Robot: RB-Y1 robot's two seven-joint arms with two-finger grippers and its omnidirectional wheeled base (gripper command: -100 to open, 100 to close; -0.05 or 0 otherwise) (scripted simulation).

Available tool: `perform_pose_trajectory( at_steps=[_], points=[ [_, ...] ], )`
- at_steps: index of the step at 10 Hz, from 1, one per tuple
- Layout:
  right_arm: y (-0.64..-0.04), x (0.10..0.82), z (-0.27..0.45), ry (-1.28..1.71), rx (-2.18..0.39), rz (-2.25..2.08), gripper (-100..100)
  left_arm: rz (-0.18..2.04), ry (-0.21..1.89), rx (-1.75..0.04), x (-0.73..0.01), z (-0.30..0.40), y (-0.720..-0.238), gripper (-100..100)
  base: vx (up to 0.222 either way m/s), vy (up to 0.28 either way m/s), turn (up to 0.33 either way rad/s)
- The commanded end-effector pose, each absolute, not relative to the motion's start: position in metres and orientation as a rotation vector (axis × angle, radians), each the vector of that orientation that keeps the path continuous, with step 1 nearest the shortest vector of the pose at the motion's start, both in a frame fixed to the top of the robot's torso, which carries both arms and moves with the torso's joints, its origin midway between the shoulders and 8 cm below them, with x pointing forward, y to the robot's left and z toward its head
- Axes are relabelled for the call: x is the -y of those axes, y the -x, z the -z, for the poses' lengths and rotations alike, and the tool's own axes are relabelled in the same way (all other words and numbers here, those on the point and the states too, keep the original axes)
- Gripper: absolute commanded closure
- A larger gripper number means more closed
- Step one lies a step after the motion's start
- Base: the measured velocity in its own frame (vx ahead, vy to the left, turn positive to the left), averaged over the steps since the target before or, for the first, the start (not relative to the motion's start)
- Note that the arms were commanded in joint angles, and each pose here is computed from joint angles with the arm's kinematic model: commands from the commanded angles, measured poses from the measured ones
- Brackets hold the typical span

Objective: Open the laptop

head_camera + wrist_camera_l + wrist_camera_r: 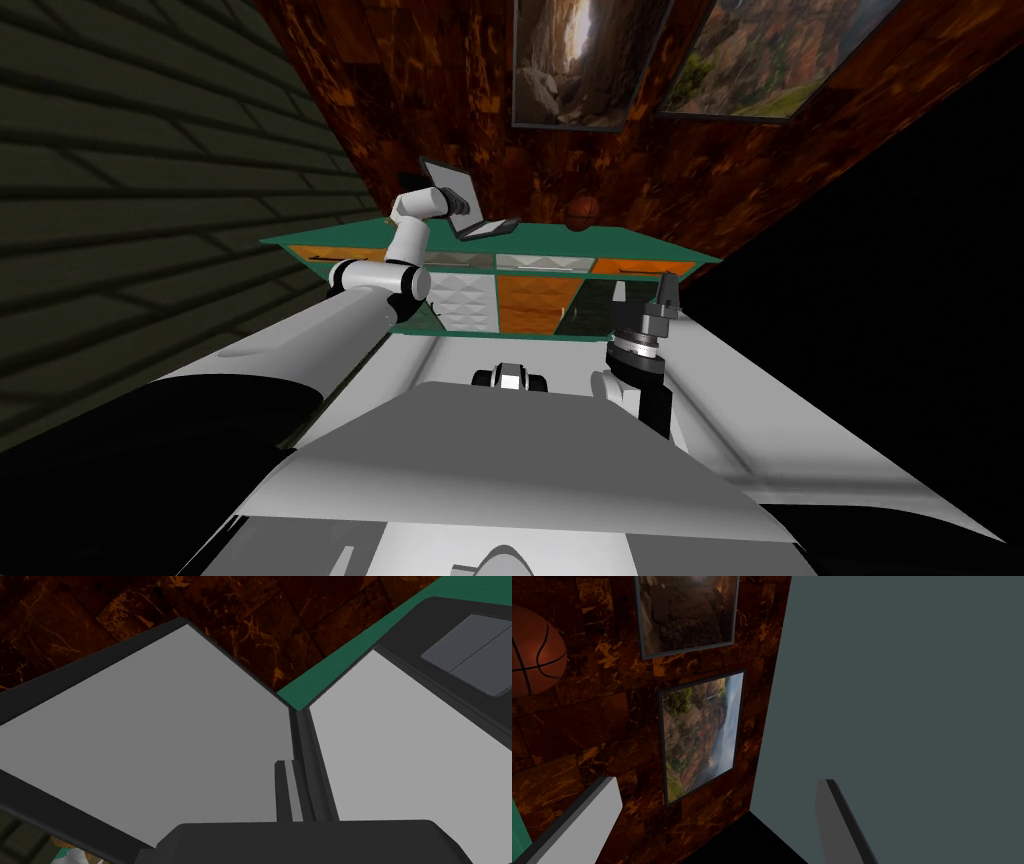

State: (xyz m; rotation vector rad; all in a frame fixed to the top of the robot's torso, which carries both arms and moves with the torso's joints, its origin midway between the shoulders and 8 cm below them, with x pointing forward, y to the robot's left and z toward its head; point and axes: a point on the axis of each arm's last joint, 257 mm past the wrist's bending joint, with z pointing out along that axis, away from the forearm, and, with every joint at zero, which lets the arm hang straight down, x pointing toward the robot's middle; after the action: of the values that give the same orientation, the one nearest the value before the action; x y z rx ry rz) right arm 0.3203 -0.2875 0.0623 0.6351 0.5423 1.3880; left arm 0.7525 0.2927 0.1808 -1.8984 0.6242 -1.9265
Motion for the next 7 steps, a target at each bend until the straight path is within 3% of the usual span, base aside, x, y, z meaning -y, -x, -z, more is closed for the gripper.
perform_pose_trajectory(
  at_steps=[1,6,7],
  points=[
    [-0.320,0.288,-0.062,-0.635,-0.542,-1.388,0,1.860,1.820,-0.699,-0.287,-0.177,-0.754,100,-0.044,-0.025,-0.039],
    [-0.320,0.288,-0.062,-0.635,-0.542,-1.388,0,1.777,1.724,-0.786,-0.278,-0.173,-0.757,100,-0.027,-0.018,-0.027],
    [-0.320,0.288,-0.062,-0.635,-0.542,-1.388,0,1.817,1.772,-0.752,-0.279,-0.172,-0.757,-100,0.003,0.050,0.034]
  ],
)
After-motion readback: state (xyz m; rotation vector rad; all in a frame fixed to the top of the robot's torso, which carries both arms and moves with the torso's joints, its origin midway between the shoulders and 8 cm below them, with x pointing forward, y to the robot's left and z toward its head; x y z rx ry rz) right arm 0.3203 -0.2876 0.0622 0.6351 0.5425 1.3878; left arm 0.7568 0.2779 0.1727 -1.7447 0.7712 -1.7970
